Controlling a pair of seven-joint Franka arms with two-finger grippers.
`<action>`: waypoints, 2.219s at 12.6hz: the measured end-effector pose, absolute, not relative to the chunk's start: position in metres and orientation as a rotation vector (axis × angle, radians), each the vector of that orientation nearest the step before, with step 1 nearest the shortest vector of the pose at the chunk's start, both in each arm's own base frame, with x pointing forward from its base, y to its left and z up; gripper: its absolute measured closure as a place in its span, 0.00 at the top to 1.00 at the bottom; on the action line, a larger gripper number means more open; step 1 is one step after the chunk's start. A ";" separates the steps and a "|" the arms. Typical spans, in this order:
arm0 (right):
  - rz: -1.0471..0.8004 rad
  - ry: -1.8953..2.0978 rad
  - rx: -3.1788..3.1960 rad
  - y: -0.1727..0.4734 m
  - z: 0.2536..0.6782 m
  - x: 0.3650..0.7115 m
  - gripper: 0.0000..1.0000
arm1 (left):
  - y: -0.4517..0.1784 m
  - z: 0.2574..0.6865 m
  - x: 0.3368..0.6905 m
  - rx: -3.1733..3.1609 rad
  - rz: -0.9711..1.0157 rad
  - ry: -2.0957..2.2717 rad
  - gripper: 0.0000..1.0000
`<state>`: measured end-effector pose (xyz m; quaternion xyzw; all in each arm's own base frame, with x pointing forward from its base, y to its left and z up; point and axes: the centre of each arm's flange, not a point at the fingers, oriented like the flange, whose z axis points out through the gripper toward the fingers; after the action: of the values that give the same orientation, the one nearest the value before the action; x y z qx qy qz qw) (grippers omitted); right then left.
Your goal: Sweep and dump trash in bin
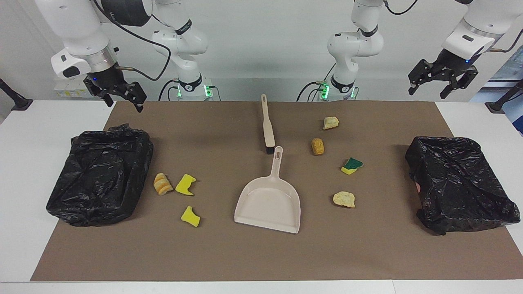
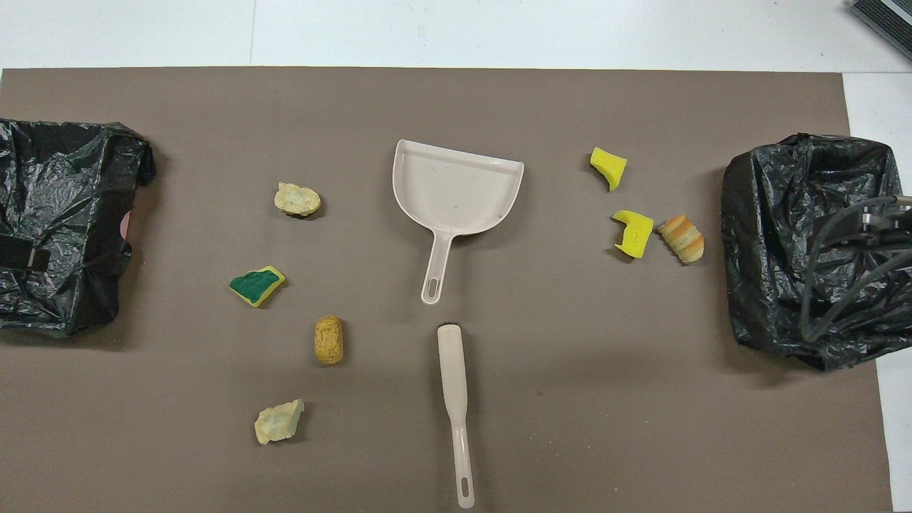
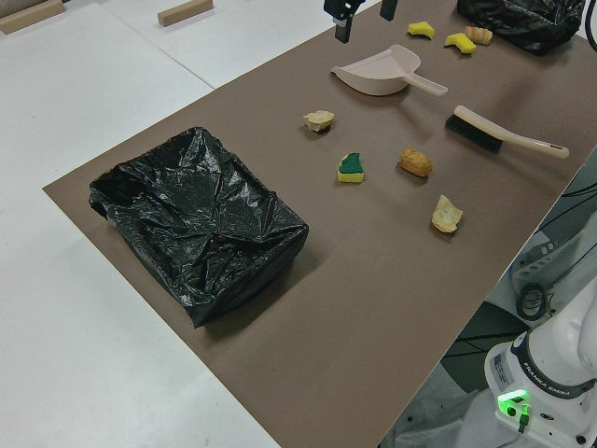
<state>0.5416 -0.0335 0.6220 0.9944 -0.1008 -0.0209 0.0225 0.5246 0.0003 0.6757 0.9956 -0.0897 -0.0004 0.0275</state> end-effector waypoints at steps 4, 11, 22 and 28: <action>-0.073 -0.312 3.080 -0.033 0.621 0.539 1.00 | -0.006 0.676 0.525 3.073 -0.002 -0.296 1.00; -0.080 -0.312 3.079 -0.033 0.620 0.538 1.00 | -0.086 0.666 0.511 3.074 -0.050 -0.336 1.00; -0.080 -0.312 3.079 -0.034 0.619 0.538 1.00 | -0.287 0.561 0.440 3.109 -0.093 -0.232 1.00; -0.080 -0.312 3.079 -0.034 0.619 0.538 1.00 | -0.367 0.496 0.371 3.121 -0.094 -0.216 1.00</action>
<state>0.5379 -0.0336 0.6195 0.9943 -0.1008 -0.0257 0.0227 0.3714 -0.3671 0.4957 0.9971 -0.0691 -0.0299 0.0060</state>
